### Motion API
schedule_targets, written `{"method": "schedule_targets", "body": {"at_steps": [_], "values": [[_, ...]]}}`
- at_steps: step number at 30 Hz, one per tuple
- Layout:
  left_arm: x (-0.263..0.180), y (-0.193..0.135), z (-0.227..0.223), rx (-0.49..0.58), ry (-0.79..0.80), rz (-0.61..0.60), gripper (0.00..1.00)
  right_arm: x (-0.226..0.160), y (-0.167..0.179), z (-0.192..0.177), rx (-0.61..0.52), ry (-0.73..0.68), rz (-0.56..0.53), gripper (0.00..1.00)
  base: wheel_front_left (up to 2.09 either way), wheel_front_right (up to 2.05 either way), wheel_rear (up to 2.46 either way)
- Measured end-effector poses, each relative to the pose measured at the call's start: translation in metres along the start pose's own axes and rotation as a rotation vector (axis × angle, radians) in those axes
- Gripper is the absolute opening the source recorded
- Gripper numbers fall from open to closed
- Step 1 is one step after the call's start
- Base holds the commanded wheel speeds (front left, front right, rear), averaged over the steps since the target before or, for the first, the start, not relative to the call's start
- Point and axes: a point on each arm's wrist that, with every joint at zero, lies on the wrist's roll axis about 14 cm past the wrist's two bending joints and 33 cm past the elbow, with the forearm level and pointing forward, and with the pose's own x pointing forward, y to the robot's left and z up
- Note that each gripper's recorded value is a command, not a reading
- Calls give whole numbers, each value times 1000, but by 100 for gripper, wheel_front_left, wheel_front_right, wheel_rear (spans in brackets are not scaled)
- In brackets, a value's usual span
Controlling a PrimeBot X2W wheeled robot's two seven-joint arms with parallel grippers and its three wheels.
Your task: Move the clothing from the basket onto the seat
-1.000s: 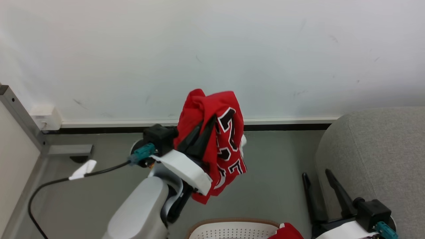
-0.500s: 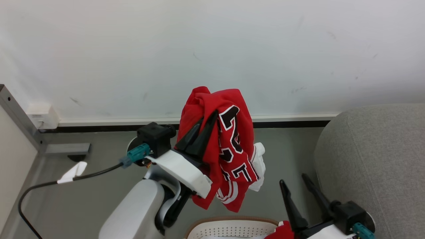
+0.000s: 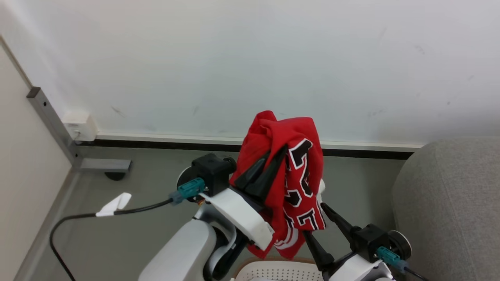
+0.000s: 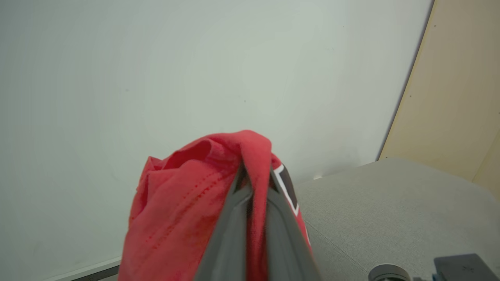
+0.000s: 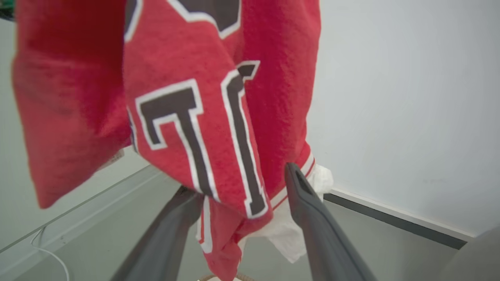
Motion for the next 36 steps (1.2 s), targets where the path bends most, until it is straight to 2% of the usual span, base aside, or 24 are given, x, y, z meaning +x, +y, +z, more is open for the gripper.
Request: {"method": "schedule_targets", "body": {"at_steps": [7,8,9,10,22,36], "values": [[-12,-9,0,-1,13,-7,0,16,20,-2,-25,23,77,100,0,0,0],[-13,-8,1,-2,14,-5,0,18,22,-2,-25,23,85,76,0,0,0],[-15,-8,2,-6,13,-1,0,19,24,-2,-23,24,91,28,0,0,0],[-17,-7,2,-6,13,4,0,21,25,-1,-20,22,95,0,0,0,0],[-23,1,0,-1,24,37,0,24,34,2,10,12,117,0,0,0,0],[-19,2,-6,-2,41,37,0,18,21,8,34,-10,69,0,0,0,0]]}}
